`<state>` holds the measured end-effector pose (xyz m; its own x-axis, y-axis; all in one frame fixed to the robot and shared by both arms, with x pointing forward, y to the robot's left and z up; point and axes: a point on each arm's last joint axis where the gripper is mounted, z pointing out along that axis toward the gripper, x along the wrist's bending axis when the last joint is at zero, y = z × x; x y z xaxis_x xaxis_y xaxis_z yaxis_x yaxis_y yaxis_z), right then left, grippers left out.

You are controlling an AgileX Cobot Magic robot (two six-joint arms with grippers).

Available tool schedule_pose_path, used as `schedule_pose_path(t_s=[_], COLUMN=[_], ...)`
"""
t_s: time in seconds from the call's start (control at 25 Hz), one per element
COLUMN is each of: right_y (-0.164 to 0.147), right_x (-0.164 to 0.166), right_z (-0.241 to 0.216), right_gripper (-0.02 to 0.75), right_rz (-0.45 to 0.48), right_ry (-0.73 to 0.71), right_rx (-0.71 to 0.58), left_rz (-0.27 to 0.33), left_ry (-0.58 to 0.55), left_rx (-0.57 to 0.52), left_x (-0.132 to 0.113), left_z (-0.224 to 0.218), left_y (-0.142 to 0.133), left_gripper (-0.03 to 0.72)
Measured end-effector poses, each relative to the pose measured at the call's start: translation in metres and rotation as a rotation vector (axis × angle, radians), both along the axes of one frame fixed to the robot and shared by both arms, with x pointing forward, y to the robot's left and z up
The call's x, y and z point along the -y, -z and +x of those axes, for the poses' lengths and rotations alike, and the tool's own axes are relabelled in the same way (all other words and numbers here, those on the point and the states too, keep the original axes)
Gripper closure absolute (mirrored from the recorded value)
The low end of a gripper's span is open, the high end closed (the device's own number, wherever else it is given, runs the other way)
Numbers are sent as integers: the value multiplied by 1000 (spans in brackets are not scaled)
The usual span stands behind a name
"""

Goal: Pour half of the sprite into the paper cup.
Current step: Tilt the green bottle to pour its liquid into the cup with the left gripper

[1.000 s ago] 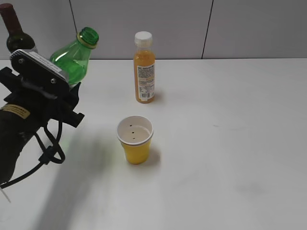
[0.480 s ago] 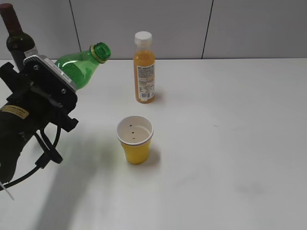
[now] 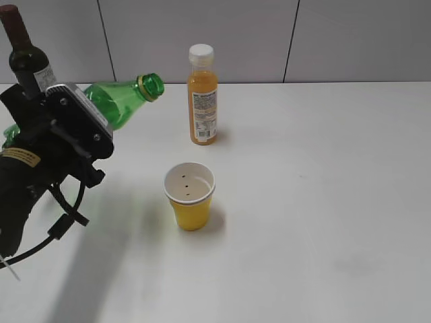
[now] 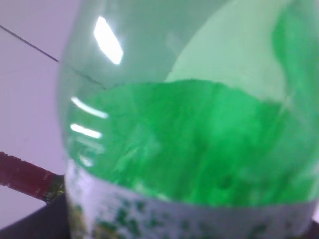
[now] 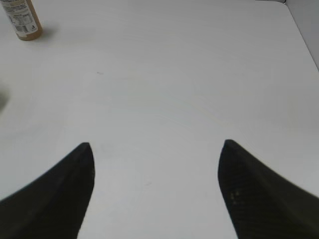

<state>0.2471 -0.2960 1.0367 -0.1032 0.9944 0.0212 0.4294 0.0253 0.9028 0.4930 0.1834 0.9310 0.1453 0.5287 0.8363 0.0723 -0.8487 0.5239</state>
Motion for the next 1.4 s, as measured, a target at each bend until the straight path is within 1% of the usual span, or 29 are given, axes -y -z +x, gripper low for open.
schedule_pose_path(t_s=[0.08,0.44,0.68,0.88,1.04,1.24,1.4], right_y=[0,0,0,0,0,0,0], right_x=[0,0,0,0,0,0,0], right_z=[0,0,0,0,0,0,0], right_gripper=[155,155,155,154,154,155,155], right_rz=[0,0,0,0,0,0,0], right_ry=[0,0,0,0,0,0,0], right_rx=[0,0,0,0,0,0,0], left_rz=[30,115,144,170,186,254,284], left_ry=[5,5,-12,-4,12,65,80], left_rx=[0,4,32,0,-9,-46,-75], left_x=[0,0,-4,-9,-7,3,6], left_z=[0,0,-3,-11,-12,-16,-17], left_y=[0,1,1,8,12,26,36], left_gripper=[209,209,209,209,209,209,209])
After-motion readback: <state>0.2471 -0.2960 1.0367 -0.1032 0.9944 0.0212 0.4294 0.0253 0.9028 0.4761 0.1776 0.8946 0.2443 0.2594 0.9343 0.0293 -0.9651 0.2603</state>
